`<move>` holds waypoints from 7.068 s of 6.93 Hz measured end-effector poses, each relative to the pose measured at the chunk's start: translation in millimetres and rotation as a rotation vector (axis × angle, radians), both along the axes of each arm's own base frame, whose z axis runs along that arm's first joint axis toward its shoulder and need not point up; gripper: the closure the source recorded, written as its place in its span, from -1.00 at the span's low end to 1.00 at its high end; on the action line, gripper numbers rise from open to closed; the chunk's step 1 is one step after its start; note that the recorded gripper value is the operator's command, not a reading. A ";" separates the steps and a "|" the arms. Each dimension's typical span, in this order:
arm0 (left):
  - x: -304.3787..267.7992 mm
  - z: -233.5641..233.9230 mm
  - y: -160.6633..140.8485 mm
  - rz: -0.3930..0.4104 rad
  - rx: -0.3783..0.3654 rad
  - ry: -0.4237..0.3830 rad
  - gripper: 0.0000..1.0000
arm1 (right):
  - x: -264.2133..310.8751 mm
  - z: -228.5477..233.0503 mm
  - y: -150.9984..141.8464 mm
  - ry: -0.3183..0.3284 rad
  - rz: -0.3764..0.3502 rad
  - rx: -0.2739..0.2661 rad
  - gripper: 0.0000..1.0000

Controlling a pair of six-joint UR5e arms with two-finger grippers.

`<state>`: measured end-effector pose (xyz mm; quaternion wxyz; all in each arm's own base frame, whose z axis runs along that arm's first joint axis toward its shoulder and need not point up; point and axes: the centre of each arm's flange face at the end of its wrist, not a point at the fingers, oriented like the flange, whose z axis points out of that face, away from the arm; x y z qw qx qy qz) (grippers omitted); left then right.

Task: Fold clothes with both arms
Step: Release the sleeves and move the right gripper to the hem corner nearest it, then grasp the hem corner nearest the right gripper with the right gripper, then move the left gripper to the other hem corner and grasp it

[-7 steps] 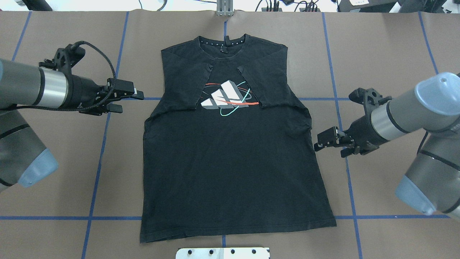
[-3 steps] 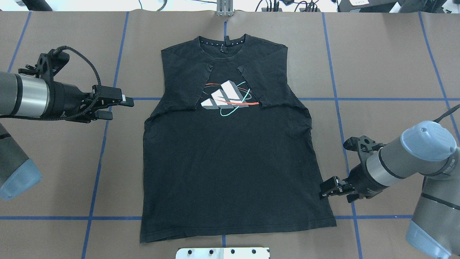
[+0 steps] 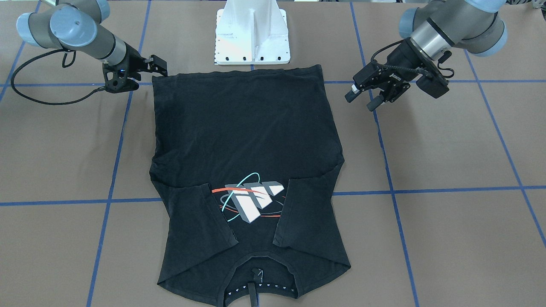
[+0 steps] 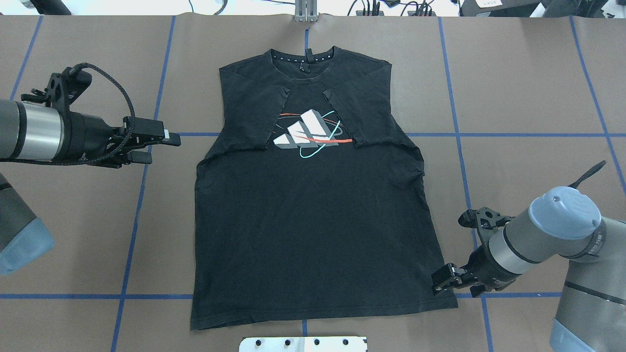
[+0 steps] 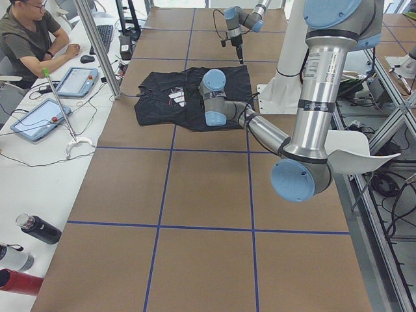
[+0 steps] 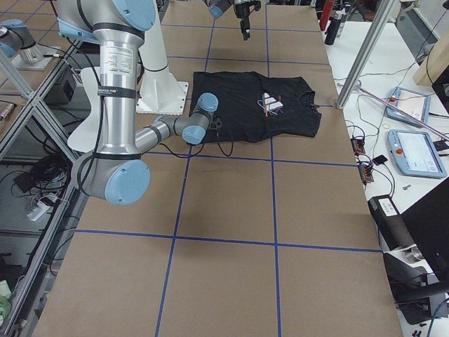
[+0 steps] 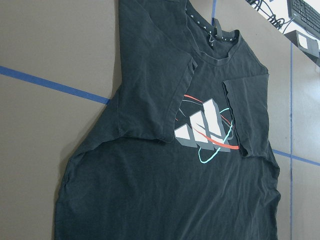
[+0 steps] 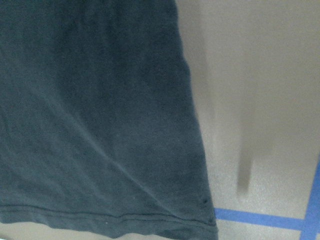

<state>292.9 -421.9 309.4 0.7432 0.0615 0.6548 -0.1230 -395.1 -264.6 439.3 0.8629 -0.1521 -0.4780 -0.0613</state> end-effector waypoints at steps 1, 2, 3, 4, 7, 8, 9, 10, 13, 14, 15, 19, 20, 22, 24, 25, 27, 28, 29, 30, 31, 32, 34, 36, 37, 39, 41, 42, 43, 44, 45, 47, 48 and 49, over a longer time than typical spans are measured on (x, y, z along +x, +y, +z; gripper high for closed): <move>-0.1 -0.1 0.2 0.000 0.001 0.000 -0.99 | -4.8 6.7 2.8 0.013 -0.009 -0.006 -0.84; -0.2 -0.2 0.2 0.000 0.003 0.000 -0.99 | -7.7 11.8 4.0 0.022 -0.013 -0.010 -0.66; -0.3 0.5 0.3 0.000 0.003 -0.001 -0.99 | -9.5 13.9 4.7 0.026 -0.016 -0.012 -0.61; -0.6 1.6 0.4 -0.001 0.004 -0.003 -0.99 | -11.1 14.2 5.4 0.026 -0.019 -0.013 -0.61; -0.9 2.9 0.6 -0.002 0.006 -0.006 -0.99 | -14.7 13.7 8.0 0.026 -0.026 -0.013 -0.44; -0.9 3.2 0.6 -0.002 0.005 -0.007 -0.99 | -14.9 13.6 8.1 0.026 -0.027 -0.014 -0.37; -1.0 3.5 0.6 -0.003 0.005 -0.008 -0.99 | -15.4 13.8 8.5 0.027 -0.028 -0.015 -0.35; -1.0 3.7 0.5 -0.003 0.004 -0.008 -0.99 | -15.7 13.5 8.7 0.028 -0.029 -0.016 -0.35; -1.1 3.8 0.6 -0.003 0.005 -0.008 -0.99 | -16.9 14.3 10.4 0.032 -0.033 -0.018 -0.30; -1.1 3.7 0.6 -0.003 0.005 -0.008 -0.99 | -17.7 14.8 11.3 0.034 -0.035 -0.019 -0.12; -1.1 3.7 0.6 -0.003 0.005 -0.007 -0.99 | -18.2 15.1 11.9 0.035 -0.037 -0.019 -0.08; -0.9 3.1 0.4 -0.003 0.005 -0.007 -0.99 | -19.3 18.0 12.3 0.040 -0.040 -0.023 0.35; -0.9 3.1 0.4 -0.004 0.005 -0.007 -0.99 | -19.2 18.0 12.3 0.039 -0.042 -0.025 0.76; -0.9 3.0 0.2 -0.005 0.006 -0.007 -0.99 | -18.8 17.8 12.3 0.038 -0.042 -0.026 1.00; -1.0 2.3 0.1 -0.006 0.007 -0.006 -0.99 | -18.1 15.4 12.5 0.033 -0.043 -0.024 1.00; -0.9 2.1 0.3 -0.006 0.007 -0.006 -0.99 | -15.7 11.0 11.1 0.022 -0.040 -0.022 1.00; 6.3 10.4 16.0 0.028 -0.005 -0.016 -0.99 | -0.3 -8.8 -1.0 -0.021 -0.013 -0.011 1.00; 18.3 21.2 42.4 0.082 -0.023 -0.030 -0.99 | 8.2 -22.1 -6.7 -0.046 0.006 0.001 1.00; 35.1 29.8 74.4 0.143 -0.052 -0.041 -0.99 | 16.2 -32.6 -12.6 -0.065 0.025 0.010 1.00; 60.5 34.1 109.0 0.190 -0.099 -0.046 -0.99 | 23.4 -41.1 -18.9 -0.081 0.043 0.016 1.00; 89.1 35.4 144.4 0.216 -0.151 -0.049 -0.99 | 30.1 -49.9 -24.4 -0.099 0.056 0.020 1.00; 111.1 38.0 174.1 0.225 -0.196 -0.056 -0.99 | 35.1 -56.1 -27.6 -0.112 0.063 0.023 1.00; 130.8 51.2 208.2 0.224 -0.243 -0.084 -0.99 | 38.1 -60.2 -30.0 -0.119 0.069 0.026 1.00; 141.9 60.5 221.9 0.223 -0.262 -0.127 -0.99 | 39.0 -62.5 -31.9 -0.124 0.074 0.029 1.00; 147.1 63.2 225.7 0.226 -0.268 -0.149 -0.98 | 39.2 -65.2 -32.9 -0.129 0.075 0.032 1.00; 159.2 69.2 227.6 0.230 -0.275 -0.173 -0.96 | 38.9 -68.7 -33.9 -0.136 0.076 0.036 1.00; 171.1 74.9 228.8 0.234 -0.278 -0.187 -0.93 | 38.9 -69.7 -34.4 -0.138 0.077 0.036 1.00; 175.2 76.4 231.8 0.241 -0.278 -0.191 -0.86 | 38.9 -69.7 -34.7 -0.138 0.077 0.036 1.00; 177.0 76.8 233.7 0.245 -0.278 -0.193 -0.80 | 39.1 -69.6 -34.9 -0.137 0.077 0.036 1.00; 177.6 76.8 234.4 0.246 -0.278 -0.193 -0.65 | 39.3 -69.7 -35.2 -0.138 0.078 0.036 1.00; 177.9 76.8 234.9 0.247 -0.277 -0.193 -0.63 | 39.5 -69.7 -35.4 -0.138 0.078 0.037 1.00; 178.3 76.9 235.7 0.249 -0.277 -0.193 -0.61 | 41.2 -69.6 -36.2 -0.140 0.076 0.033 1.00; 178.4 76.8 236.0 0.250 -0.277 -0.194 -0.58 | 43.7 -69.9 -37.5 -0.143 0.072 0.026 1.00; 178.8 76.9 236.4 0.251 -0.277 -0.194 -0.54 | 46.3 -70.3 -39.3 -0.146 0.071 0.020 1.00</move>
